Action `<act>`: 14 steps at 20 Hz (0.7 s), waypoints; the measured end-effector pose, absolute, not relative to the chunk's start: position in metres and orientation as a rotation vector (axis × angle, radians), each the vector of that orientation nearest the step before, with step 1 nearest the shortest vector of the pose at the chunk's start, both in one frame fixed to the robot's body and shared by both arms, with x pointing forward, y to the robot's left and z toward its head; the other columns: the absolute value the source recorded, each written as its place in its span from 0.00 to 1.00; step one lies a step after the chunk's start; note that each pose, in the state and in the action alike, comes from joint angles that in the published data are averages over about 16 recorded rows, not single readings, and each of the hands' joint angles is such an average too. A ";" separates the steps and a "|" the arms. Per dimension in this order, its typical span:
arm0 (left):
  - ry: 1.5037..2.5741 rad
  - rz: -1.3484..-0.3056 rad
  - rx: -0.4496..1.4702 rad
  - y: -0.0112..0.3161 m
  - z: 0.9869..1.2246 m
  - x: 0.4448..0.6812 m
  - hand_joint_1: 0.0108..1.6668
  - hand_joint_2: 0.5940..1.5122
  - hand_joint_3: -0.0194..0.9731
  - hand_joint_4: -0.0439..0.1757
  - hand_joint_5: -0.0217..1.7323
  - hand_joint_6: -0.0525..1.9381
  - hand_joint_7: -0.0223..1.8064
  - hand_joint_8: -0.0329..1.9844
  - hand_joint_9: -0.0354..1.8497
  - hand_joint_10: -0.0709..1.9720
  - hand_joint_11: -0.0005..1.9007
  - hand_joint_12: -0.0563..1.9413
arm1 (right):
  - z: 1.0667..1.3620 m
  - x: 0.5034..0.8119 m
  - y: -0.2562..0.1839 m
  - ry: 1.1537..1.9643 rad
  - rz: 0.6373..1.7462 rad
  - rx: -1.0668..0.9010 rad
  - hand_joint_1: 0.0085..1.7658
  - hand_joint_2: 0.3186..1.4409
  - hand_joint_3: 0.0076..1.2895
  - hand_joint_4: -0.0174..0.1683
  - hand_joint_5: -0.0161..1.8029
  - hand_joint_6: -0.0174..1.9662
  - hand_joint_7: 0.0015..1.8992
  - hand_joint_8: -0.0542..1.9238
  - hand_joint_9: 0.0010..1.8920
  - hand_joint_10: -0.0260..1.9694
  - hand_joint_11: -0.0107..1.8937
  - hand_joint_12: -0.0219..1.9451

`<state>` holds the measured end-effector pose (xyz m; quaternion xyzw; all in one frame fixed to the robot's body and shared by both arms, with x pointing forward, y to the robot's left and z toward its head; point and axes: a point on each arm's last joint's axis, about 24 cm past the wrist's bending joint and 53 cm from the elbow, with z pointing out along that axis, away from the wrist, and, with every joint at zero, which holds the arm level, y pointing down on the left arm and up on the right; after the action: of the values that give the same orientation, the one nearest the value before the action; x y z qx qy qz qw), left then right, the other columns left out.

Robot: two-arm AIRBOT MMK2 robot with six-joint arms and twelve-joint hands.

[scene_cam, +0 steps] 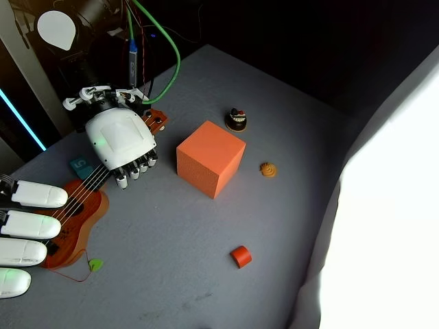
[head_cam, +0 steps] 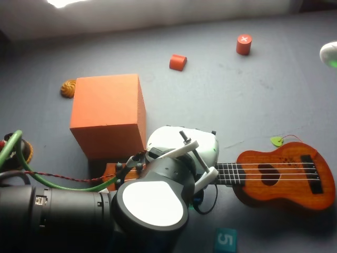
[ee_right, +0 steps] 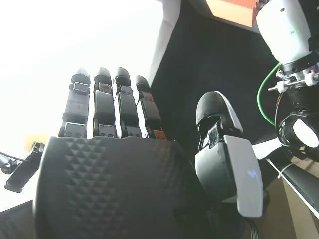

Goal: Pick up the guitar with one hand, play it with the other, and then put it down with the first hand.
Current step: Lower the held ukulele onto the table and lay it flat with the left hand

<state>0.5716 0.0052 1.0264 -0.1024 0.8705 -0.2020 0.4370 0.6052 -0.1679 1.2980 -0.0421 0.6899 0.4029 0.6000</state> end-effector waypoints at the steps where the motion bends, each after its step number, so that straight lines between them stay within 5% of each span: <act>1: 2.168 -0.505 -0.253 0.005 1.025 0.571 0.78 0.57 0.12 0.39 0.53 0.91 0.59 0.93 0.63 0.95 0.61 0.97 | 1.298 0.605 -0.168 1.599 0.934 -0.098 0.06 0.90 0.01 0.11 0.07 0.03 0.07 0.03 0.04 0.02 0.02 0.01; 9: 2.177 -0.518 -0.229 0.002 1.021 0.570 0.48 0.54 0.13 0.37 0.23 0.49 0.30 0.48 0.34 0.57 0.28 0.76 | 1.298 0.605 -0.167 1.599 0.934 -0.100 0.08 0.90 0.01 0.11 0.06 0.03 0.06 0.03 0.04 0.02 0.02 0.01; 14: 2.166 -0.511 -0.199 0.003 1.026 0.575 0.27 0.48 0.04 0.53 0.11 0.21 0.13 0.19 0.15 0.27 0.09 0.51 | 1.298 0.604 -0.167 1.599 0.934 -0.102 0.08 0.90 0.01 0.11 0.07 0.03 0.06 0.03 0.04 0.02 0.02 0.01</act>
<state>0.5751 0.0034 1.0261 -0.0800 0.8713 -0.2057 0.4382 0.6042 -0.1668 1.2980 -0.0439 0.6897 0.4030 0.6000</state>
